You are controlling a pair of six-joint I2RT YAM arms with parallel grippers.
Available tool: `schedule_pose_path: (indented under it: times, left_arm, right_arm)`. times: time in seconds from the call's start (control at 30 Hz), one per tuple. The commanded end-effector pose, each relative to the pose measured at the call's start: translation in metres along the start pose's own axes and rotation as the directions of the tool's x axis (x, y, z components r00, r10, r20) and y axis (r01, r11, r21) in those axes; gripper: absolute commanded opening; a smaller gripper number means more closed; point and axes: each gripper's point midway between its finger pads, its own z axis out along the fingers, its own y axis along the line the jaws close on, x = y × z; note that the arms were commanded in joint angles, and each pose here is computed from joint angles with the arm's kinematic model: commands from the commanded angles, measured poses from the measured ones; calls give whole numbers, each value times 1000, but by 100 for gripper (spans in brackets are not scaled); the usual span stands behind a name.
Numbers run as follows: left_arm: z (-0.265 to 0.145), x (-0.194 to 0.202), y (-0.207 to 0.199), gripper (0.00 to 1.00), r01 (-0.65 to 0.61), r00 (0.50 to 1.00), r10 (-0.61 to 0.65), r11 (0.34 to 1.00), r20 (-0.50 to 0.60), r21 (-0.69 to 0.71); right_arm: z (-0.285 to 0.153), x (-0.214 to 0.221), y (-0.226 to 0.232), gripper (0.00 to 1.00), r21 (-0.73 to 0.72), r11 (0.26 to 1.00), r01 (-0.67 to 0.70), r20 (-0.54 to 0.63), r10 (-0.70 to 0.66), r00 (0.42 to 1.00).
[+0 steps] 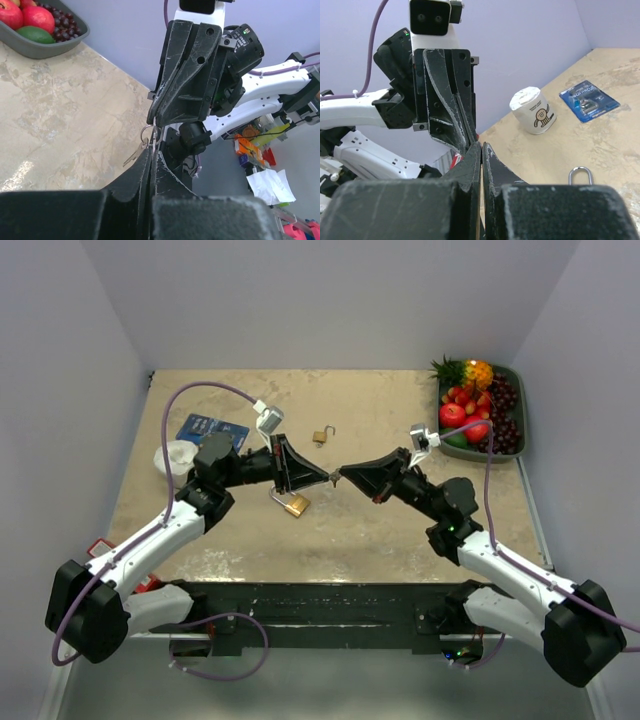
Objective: Unlock with the key
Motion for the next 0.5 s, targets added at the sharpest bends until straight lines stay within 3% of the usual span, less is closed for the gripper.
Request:
schedule_pose_path:
  times: [0.0, 0.03, 0.17, 0.27, 0.47]
  left_arm:
    - [0, -3, -1, 0, -94, 995, 94, 995, -22, 16]
    - [-1, 6, 4, 0, -69, 996, 68, 998, -64, -11]
    - [-5, 23, 20, 0, -140, 974, 131, 989, -184, -40]
    - [-11, 43, 28, 0, -126, 951, 108, 991, -291, -42]
    - [-21, 59, 16, 0, -137, 909, 145, 989, -391, 49]
  right_arm:
    - [-4, 10, -3, 2, 20, 1000, -3, -53, 4, 999]
    - [-6, 11, -1, 6, 14, 1000, 12, -71, -11, 997]
    - [-14, 10, 5, 43, 22, 997, 76, -138, -72, 988]
    - [-19, 15, 7, 62, 23, 992, 121, -216, -114, 970]
    - [-31, 45, 10, 69, -46, 991, 123, -433, -131, 892]
